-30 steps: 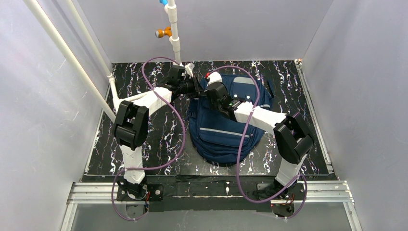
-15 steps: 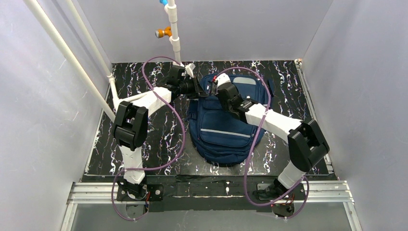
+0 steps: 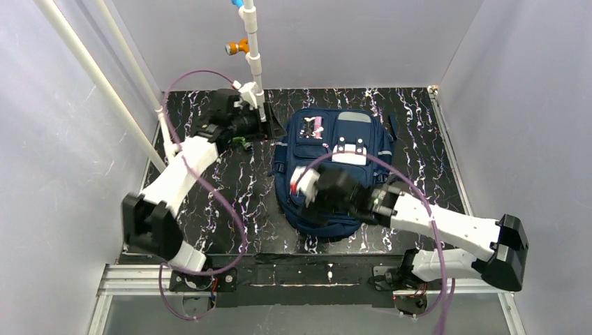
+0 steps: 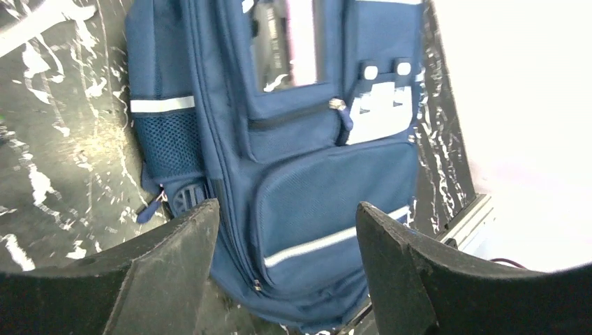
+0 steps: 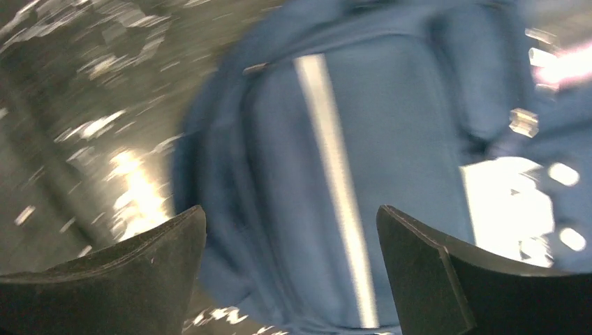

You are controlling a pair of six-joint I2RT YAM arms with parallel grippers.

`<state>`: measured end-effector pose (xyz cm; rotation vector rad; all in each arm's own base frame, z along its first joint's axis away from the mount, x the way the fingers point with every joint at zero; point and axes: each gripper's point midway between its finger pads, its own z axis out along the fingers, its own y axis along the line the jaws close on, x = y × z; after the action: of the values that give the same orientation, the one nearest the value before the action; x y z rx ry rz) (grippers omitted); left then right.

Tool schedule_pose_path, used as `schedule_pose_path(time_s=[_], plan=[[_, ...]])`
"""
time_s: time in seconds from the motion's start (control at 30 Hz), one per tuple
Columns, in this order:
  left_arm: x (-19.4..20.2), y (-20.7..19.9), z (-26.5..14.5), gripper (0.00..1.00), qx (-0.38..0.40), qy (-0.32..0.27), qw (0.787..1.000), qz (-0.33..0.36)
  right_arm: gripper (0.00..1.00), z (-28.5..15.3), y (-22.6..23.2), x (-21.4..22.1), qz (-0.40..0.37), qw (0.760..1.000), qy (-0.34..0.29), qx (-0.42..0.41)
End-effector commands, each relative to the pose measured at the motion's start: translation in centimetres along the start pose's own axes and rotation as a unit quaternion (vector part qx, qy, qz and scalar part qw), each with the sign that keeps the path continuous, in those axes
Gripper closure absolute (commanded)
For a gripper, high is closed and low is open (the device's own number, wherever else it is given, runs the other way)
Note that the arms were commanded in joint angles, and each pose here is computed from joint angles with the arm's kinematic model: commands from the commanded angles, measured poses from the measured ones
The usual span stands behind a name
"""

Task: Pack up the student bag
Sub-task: Adjust the student bag at the center of the board.

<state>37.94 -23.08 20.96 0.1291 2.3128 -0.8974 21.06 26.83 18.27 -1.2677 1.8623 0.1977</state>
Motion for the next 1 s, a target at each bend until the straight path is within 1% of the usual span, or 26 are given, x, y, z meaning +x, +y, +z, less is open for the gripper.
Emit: schedule_pose_path(time_s=[0.0,0.03,0.1,0.17,0.2,0.23,0.27,0.3,0.33,0.37,0.4,0.47,0.57,0.63,0.67,0.7,0.73,0.77,0.8,0.83,0.87,0.9,0.97], plan=[[0.5,-1.7,-7.7,0.29,-0.028,-0.056,0.998,0.028,0.01,-1.9,8.2,5.0,-0.146,0.980,0.056,-0.123],[1.0,-2.0,-8.6,0.29,-0.025,-0.065,0.997,0.026,0.02,-2.2,8.8,5.8,-0.170,0.975,0.070,-0.128],[1.9,-2.5,-10.1,0.29,-0.016,-0.077,0.997,0.015,0.02,-2.6,10.5,6.1,-0.204,0.965,0.066,-0.152],[2.7,-3.0,-11.1,0.29,-0.006,-0.083,0.996,0.011,0.04,-2.5,10.9,6.0,-0.237,0.961,0.058,-0.132],[3.1,-3.0,-11.6,0.29,-0.005,-0.086,0.996,0.010,0.07,-2.2,10.8,6.2,-0.245,0.960,0.067,-0.121],[3.4,-3.0,-11.9,0.29,-0.005,-0.087,0.996,0.008,0.13,-1.9,10.9,6.6,-0.249,0.958,0.081,-0.117],[3.7,-3.0,-12.3,0.29,-0.006,-0.088,0.996,0.008,0.22,-1.6,11.2,7.0,-0.252,0.956,0.097,-0.119],[3.9,-3.1,-12.6,0.29,-0.006,-0.090,0.996,0.006,0.25,-1.3,11.7,7.4,-0.253,0.953,0.112,-0.122],[4.1,-3.1,-12.8,0.29,-0.006,-0.091,0.996,0.004,0.26,-1.0,12.2,7.6,-0.260,0.950,0.122,-0.122],[4.3,-3.0,-13.0,0.29,-0.006,-0.093,0.996,0.003,0.24,-0.7,12.7,7.9,-0.272,0.947,0.128,-0.114],[4.5,-3.1,-13.1,0.29,-0.005,-0.092,0.996,0.001,0.21,-0.4,12.8,8.1,-0.285,0.944,0.133,-0.100],[4.8,-3.1,-13.2,0.29,-0.002,-0.089,0.996,-0.002,0.17,0.4,12.3,8.5,-0.315,0.936,0.150,-0.051],[5.1,-3.1,-13.2,0.29,-0.001,-0.083,0.996,-0.007,0.15,1.5,9.9,8.4,-0.347,0.919,0.167,0.079],[5.3,-3.1,-13.2,0.29,-0.002,-0.083,0.997,-0.010,0.16,2.2,8.5,8.2,-0.360,0.904,0.172,0.155],[5.3,-3.0,-13.2,0.29,-0.003,-0.083,0.996,-0.011,0.19,2.6,8.1,8.4,-0.369,0.894,0.177,0.182],[5.3,-3.0,-13.2,0.29,-0.003,-0.083,0.997,-0.011,0.27,2.8,7.7,8.4,-0.372,0.887,0.178,0.206],[5.4,-3.0,-13.2,0.29,-0.002,-0.083,0.997,-0.010,0.38,3.0,7.5,8.3,-0.374,0.882,0.178,0.226],[5.3,-3.1,-13.3,0.29,-0.002,-0.083,0.996,-0.008,0.51,2.9,7.3,8.0,-0.370,0.879,0.176,0.243],[5.3,-3.1,-13.5,0.29,-0.004,-0.084,0.996,-0.006,0.68,2.6,6.9,7.3,-0.359,0.879,0.168,0.265],[5.3,-3.0,-13.7,0.29,-0.006,-0.085,0.996,-0.004,0.81,2.0,6.5,6.1,-0.344,0.881,0.155,0.285],[5.3,-3.0,-14.0,0.29,-0.011,-0.090,0.996,-0.001,0.92,1.0,5.8,4.4,-0.318,0.887,0.133,0.308],[5.2,-2.9,-14.3,0.29,-0.015,-0.094,0.995,0.003,0.99,-0.2,4.9,2.5,-0.290,0.889,0.109,0.338],[4.8,-2.9,-15.1,0.29,-0.025,-0.109,0.994,0.012,0.99,-2.3,2.4,-1.2,-0.224,0.896,0.083,0.375]])
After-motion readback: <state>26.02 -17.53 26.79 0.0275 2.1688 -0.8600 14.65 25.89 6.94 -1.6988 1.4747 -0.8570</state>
